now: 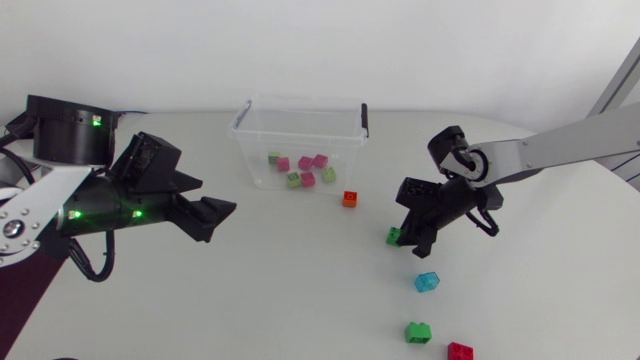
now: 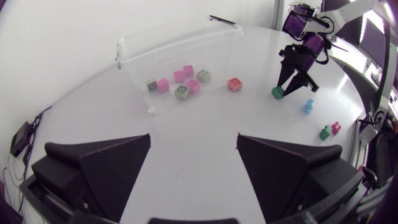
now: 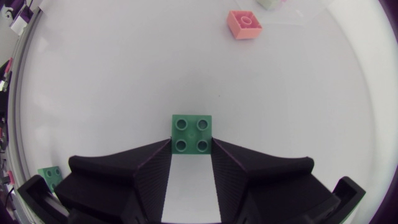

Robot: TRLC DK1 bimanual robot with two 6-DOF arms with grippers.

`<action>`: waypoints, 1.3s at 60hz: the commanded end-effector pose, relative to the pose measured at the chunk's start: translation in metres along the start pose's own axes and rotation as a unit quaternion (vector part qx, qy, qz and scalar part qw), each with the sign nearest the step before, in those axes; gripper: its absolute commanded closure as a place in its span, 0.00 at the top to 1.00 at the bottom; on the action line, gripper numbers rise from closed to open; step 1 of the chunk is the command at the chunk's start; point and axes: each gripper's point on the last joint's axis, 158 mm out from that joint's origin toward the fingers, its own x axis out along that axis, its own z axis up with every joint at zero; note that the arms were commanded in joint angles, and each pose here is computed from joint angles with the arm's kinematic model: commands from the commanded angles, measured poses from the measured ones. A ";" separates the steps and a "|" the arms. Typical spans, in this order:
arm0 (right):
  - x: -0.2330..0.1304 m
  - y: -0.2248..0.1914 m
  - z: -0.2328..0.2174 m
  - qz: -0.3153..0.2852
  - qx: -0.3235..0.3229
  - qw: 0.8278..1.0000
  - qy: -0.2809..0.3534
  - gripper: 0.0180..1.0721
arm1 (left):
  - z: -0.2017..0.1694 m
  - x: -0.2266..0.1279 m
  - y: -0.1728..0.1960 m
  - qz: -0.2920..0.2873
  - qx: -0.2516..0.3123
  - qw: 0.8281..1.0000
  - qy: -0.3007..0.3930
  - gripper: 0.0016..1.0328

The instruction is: Pick up the duplo bricks and place them in the container

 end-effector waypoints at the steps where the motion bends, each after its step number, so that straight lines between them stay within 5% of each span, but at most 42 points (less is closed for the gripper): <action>1: -0.018 -0.004 0.008 -0.013 -0.005 1.000 -0.011 0.21 | -0.012 -0.002 -0.003 -0.003 0.000 1.000 0.007 0.94; 33: -0.163 -0.043 0.181 -0.129 0.021 0.969 -0.209 0.21 | -0.022 -0.021 0.014 0.037 -0.010 0.999 -0.009 0.94; 60: -0.122 -0.103 0.269 -0.160 0.044 0.959 -0.231 0.26 | -0.037 -0.050 0.052 0.110 -0.036 0.992 -0.040 0.94; 65: -0.109 -0.116 0.276 -0.175 0.046 0.958 -0.224 0.48 | -0.039 -0.057 0.062 0.134 -0.037 0.989 -0.057 0.95; 67: -0.104 -0.119 0.279 -0.180 0.047 0.957 -0.222 0.70 | -0.041 -0.059 0.065 0.140 -0.039 0.988 -0.061 0.95; 70: -0.104 -0.123 0.279 -0.185 0.053 0.956 -0.220 0.87 | -0.042 -0.063 0.070 0.155 -0.038 0.985 -0.067 0.95; 78: -0.115 -0.125 0.279 -0.202 0.063 0.948 -0.237 0.93 | -0.050 -0.068 0.075 0.178 -0.032 0.981 -0.076 0.95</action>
